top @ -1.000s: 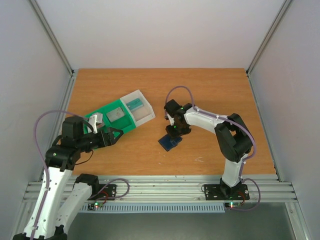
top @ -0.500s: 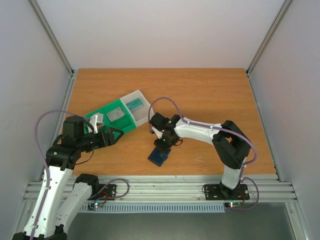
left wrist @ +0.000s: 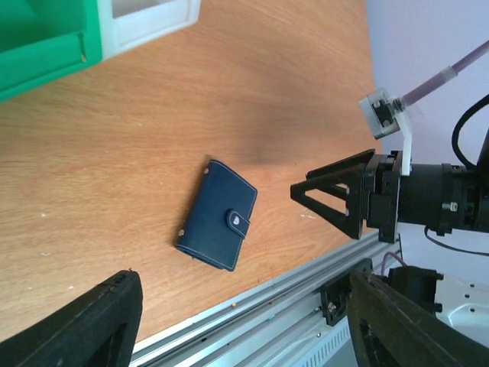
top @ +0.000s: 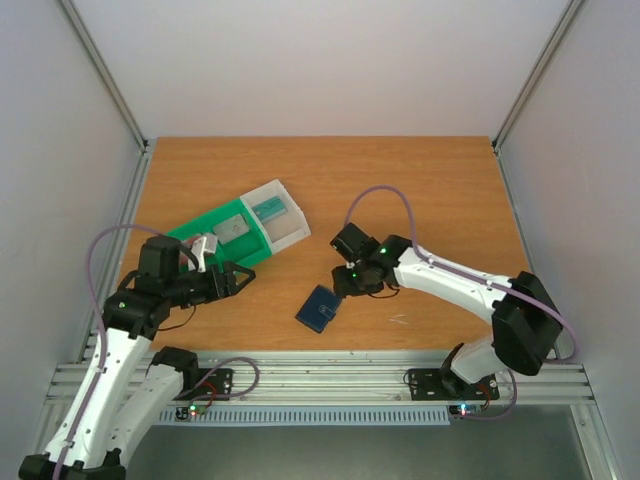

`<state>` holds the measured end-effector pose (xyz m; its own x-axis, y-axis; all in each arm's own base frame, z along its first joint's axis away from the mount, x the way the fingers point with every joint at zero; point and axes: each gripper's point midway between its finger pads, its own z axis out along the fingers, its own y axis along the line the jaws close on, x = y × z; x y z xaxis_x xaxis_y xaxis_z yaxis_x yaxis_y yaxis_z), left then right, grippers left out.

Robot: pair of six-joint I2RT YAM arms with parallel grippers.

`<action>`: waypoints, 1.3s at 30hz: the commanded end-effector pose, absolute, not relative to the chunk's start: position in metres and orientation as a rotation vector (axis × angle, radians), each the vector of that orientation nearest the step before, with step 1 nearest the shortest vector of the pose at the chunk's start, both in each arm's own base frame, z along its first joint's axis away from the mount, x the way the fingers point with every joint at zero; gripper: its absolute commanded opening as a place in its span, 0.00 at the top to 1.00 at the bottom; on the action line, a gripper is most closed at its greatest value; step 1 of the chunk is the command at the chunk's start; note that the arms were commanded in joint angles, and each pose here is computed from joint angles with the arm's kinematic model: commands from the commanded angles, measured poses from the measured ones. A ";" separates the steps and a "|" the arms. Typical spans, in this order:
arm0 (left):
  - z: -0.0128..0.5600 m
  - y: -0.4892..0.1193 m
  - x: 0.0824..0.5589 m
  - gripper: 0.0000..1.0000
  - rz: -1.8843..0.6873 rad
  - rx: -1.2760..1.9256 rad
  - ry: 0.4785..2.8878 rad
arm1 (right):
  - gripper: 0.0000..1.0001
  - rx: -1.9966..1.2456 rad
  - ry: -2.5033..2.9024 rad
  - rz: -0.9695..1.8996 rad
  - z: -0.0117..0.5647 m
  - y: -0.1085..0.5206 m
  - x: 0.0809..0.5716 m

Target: Take the credit cards out of the card holder

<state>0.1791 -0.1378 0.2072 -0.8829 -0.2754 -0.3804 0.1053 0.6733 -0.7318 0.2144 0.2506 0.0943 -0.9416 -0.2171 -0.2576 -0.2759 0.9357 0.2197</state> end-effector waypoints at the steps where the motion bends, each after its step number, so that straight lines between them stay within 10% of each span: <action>1: 0.212 -0.150 0.185 0.26 -1.137 -0.096 2.382 | 0.44 0.026 2.888 0.463 0.092 0.241 0.210; 26: 0.152 -0.168 0.191 0.30 -1.131 -0.115 2.498 | 0.52 0.492 2.858 0.644 0.040 0.265 0.214; 39: 0.131 -0.164 0.193 0.32 -1.098 -0.168 2.520 | 0.58 0.173 2.823 0.776 0.055 0.321 0.241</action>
